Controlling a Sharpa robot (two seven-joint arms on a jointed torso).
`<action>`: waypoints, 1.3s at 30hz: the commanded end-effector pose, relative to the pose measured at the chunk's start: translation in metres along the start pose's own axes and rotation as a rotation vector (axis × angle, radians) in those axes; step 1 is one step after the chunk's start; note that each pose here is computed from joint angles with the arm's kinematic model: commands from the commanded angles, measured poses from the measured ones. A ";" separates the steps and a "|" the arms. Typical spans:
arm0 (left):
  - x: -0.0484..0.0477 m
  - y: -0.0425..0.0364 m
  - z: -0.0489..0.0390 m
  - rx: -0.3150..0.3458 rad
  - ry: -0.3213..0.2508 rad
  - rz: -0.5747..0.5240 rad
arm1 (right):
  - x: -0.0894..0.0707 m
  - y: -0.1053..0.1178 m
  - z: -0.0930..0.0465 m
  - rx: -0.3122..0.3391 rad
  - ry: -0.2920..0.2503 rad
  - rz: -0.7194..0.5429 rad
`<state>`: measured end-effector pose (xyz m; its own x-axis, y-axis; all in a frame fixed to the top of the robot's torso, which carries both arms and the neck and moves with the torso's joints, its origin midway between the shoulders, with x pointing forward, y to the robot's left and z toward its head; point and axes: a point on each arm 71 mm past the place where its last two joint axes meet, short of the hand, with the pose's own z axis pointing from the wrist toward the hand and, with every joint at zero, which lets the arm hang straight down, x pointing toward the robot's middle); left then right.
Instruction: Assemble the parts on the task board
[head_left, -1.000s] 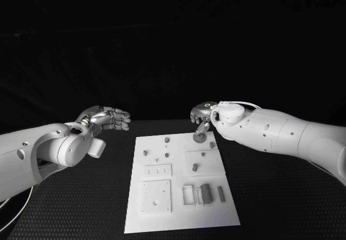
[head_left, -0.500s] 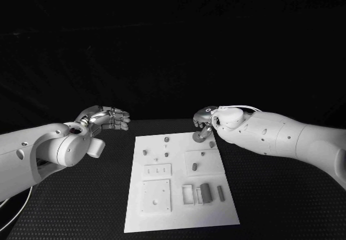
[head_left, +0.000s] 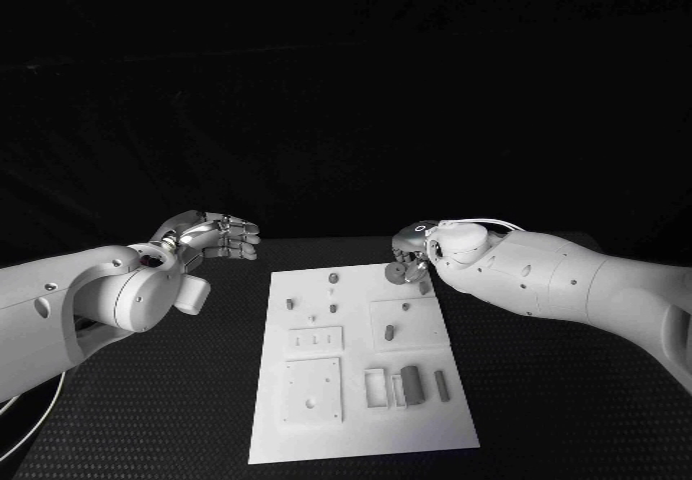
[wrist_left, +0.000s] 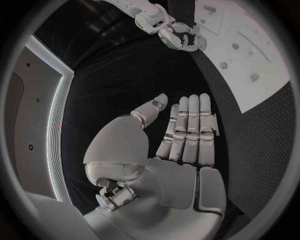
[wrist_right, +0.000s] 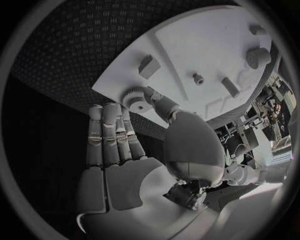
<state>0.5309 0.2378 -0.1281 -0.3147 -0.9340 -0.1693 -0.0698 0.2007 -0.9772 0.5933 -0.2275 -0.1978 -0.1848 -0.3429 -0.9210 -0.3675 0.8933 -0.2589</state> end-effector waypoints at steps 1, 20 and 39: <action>0.0026 -0.0019 0.0009 0.013 0.017 0.002 | -0.002 0.003 0.001 -0.024 -0.037 0.030; 0.0014 -0.0014 0.0018 0.011 0.015 0.003 | -0.001 0.006 0.003 -0.024 -0.006 0.054; 0.0009 -0.0012 0.0019 0.009 0.015 0.003 | 0.007 0.014 0.006 -0.033 0.006 0.041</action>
<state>0.5327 0.2384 -0.1286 -0.3128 -0.9342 -0.1716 -0.0709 0.2032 -0.9766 0.5949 -0.2166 -0.2020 -0.1818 -0.2831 -0.9417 -0.3771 0.9045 -0.1992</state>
